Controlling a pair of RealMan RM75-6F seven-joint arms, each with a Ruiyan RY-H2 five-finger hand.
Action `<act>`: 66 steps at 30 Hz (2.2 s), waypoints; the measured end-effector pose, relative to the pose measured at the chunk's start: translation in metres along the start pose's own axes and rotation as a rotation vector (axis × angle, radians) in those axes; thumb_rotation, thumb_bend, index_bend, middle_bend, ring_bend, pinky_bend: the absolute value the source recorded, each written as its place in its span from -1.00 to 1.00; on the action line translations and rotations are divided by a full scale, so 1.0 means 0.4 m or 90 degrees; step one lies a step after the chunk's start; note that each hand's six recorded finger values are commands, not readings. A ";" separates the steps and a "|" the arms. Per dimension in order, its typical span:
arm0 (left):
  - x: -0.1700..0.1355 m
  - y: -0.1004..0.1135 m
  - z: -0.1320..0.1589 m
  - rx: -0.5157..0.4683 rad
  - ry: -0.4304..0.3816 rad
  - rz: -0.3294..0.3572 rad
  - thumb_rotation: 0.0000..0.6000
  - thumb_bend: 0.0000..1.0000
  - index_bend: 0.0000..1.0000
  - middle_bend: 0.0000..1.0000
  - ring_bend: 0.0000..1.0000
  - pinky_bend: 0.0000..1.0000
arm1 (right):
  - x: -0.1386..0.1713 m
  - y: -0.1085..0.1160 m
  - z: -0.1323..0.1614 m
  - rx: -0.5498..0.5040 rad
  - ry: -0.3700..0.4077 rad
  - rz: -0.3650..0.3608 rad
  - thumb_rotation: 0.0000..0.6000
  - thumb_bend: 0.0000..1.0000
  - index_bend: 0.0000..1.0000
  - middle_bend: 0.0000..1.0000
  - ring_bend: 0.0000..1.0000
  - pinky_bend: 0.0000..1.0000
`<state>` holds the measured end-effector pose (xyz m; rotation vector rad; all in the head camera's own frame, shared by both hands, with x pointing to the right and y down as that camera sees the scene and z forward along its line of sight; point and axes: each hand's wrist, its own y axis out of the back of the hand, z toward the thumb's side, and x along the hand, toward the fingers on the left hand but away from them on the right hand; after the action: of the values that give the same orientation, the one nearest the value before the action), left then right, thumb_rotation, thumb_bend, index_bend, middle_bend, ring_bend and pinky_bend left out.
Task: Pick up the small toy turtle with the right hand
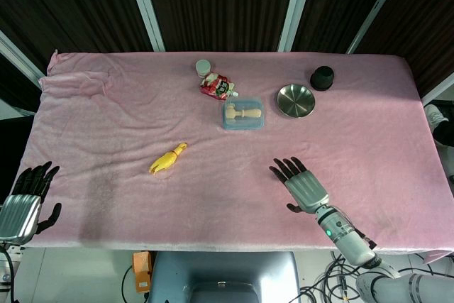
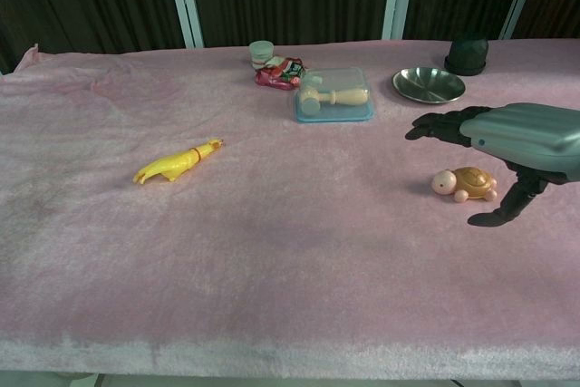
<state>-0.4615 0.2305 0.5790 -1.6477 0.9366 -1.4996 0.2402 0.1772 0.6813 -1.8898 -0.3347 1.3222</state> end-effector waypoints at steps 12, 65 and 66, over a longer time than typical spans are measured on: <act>-0.004 0.000 -0.006 0.003 0.009 0.002 1.00 -0.11 -1.00 -1.00 -1.00 -0.93 | -0.034 -0.020 -0.093 0.009 -0.065 0.024 1.00 -0.38 -0.98 -1.00 -1.00 -1.00; -0.001 0.011 -0.017 -0.003 0.019 0.011 1.00 -0.11 -1.00 -1.00 -1.00 -0.93 | -0.130 -0.065 -0.112 0.076 -0.106 -0.031 1.00 -0.20 1.00 0.41 0.39 0.51; -0.001 0.012 -0.017 -0.003 0.020 0.011 1.00 -0.11 -1.00 -1.00 -1.00 -0.93 | -0.130 -0.064 -0.113 0.076 -0.107 -0.032 1.00 -0.20 1.00 0.41 0.39 0.51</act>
<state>-0.4683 0.2283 0.5753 -1.6203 0.9694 -1.5163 0.2635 0.1419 0.7416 -1.6667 -0.3778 1.4382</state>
